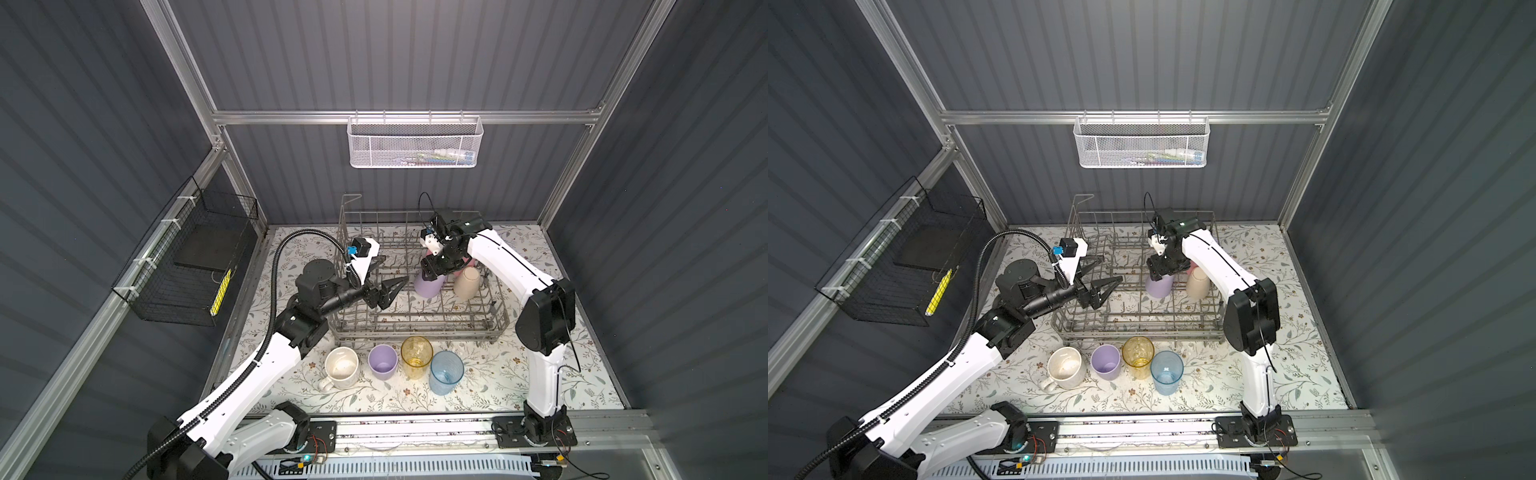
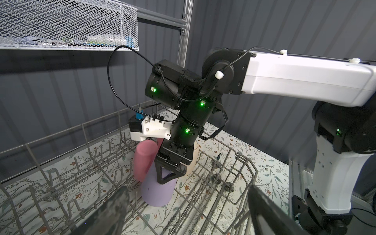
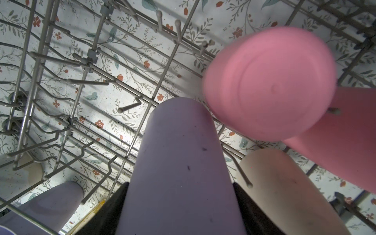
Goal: Load the cups into the dish rack
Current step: 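Set the purple cup beside the pink cups and open the right gripper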
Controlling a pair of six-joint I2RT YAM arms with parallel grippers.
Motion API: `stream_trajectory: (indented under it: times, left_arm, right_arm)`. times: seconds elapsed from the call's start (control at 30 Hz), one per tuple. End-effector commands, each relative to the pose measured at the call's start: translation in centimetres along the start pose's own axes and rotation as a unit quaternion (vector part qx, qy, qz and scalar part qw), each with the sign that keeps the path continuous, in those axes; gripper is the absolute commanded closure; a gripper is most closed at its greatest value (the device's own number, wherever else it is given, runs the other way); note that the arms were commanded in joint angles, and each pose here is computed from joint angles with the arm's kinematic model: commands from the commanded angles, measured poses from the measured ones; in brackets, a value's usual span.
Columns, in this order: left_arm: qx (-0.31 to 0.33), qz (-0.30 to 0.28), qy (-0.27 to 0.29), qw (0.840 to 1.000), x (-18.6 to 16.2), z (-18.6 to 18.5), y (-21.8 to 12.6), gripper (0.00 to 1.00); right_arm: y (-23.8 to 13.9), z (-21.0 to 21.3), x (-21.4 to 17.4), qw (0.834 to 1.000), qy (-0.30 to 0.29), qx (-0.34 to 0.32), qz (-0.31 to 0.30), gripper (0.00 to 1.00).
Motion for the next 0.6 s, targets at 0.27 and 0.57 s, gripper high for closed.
stream_trajectory:
  times: [0.27,0.57]
  left_arm:
    - [-0.011,0.013,0.007,1.000,-0.8,-0.2,0.0,0.09]
    - [-0.012,0.015,0.006,1.000,-0.9,-0.1,0.1,0.09]
  right_arm:
    - [1.3,0.4,0.3,1.000,-0.014,-0.013,0.023,0.48]
    - [2.0,0.5,0.3,0.999,-0.015,-0.026,0.032,0.46]
Point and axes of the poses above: each gripper's point midway between its finger pads, its own y axis out along the fingers, its own z axis along the line the jaws close on, x = y × z, the point moved 7 cm from there along -y, back along the fingers, and after that the axes turned 1 degree about -y, right-handed, at the moved point
